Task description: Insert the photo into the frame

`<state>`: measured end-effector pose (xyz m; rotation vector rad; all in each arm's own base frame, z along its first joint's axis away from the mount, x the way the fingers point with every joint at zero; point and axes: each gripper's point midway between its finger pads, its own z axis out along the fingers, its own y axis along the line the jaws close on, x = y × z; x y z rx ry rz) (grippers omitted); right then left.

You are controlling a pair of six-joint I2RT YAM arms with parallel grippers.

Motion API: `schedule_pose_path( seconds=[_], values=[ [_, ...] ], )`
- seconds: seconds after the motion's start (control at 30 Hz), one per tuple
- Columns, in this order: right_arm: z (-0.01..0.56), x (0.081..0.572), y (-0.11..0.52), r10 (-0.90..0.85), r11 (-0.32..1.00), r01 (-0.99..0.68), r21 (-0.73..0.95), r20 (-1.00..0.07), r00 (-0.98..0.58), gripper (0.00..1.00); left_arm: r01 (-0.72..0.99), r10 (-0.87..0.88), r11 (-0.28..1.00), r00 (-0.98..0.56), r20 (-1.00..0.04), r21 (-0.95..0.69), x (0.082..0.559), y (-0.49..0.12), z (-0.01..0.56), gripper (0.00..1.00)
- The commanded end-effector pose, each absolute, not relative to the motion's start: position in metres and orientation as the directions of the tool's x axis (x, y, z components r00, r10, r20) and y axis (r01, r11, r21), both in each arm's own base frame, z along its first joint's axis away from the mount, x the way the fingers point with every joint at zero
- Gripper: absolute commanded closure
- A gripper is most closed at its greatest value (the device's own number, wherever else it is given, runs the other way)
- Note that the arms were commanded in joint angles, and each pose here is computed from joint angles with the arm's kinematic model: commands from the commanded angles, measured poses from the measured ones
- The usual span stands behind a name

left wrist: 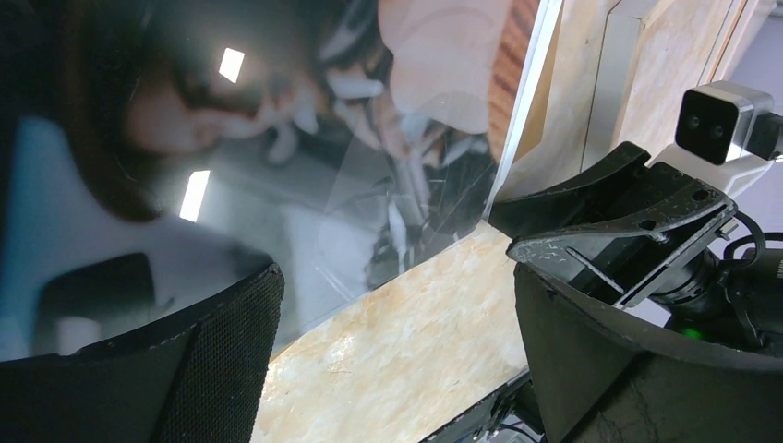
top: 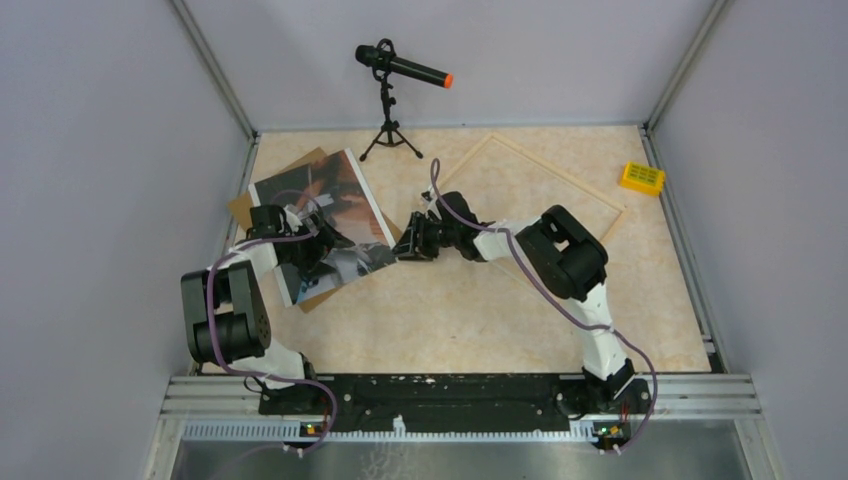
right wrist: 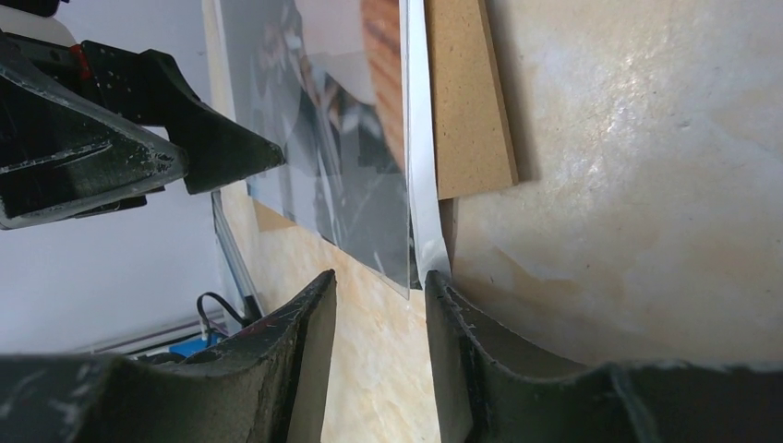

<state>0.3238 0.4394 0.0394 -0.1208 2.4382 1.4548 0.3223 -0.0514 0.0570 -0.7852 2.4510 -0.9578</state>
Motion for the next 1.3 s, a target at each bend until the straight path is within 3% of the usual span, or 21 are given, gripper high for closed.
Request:
schedule_pose_path(
  seconds=[0.0,0.53,0.8,0.93,1.1,1.23,1.27],
  values=[
    [0.058,0.327,0.459,0.081,0.422,-0.269,0.866,-0.332,-0.940,0.60,-0.372,-0.622,0.607,-0.772,-0.129,-0.702,0.316,-0.052,0.045,0.02],
    [0.084,0.324,0.474,0.150,0.296,-0.229,0.927,-0.282,-0.947,0.67,-0.359,-0.614,0.592,-0.781,-0.115,-0.722,0.314,-0.057,0.045,0.03],
    [0.078,0.338,0.482,0.244,0.285,-0.162,0.945,-0.235,-0.941,0.65,-0.335,-0.604,0.586,-0.788,-0.122,-0.738,0.315,-0.059,0.051,0.03],
    [0.081,0.334,0.494,0.262,0.285,-0.167,0.944,-0.245,-0.933,0.70,-0.322,-0.600,0.577,-0.791,-0.122,-0.751,0.315,-0.062,0.054,0.04],
    [0.084,0.329,0.495,0.305,0.304,-0.180,0.936,-0.274,-0.912,0.85,-0.256,-0.571,0.549,-0.810,-0.134,-0.795,0.318,-0.070,0.069,0.09],
    [0.086,0.326,0.481,0.308,0.333,-0.201,0.921,-0.307,-0.900,1.00,-0.150,-0.553,0.535,-0.806,-0.210,-0.832,0.321,-0.075,0.091,0.08],
    [0.087,0.325,0.477,0.299,0.338,-0.212,0.917,-0.318,-0.900,1.00,-0.114,-0.548,0.546,-0.798,-0.251,-0.830,0.323,-0.075,0.100,0.02]
  ],
)
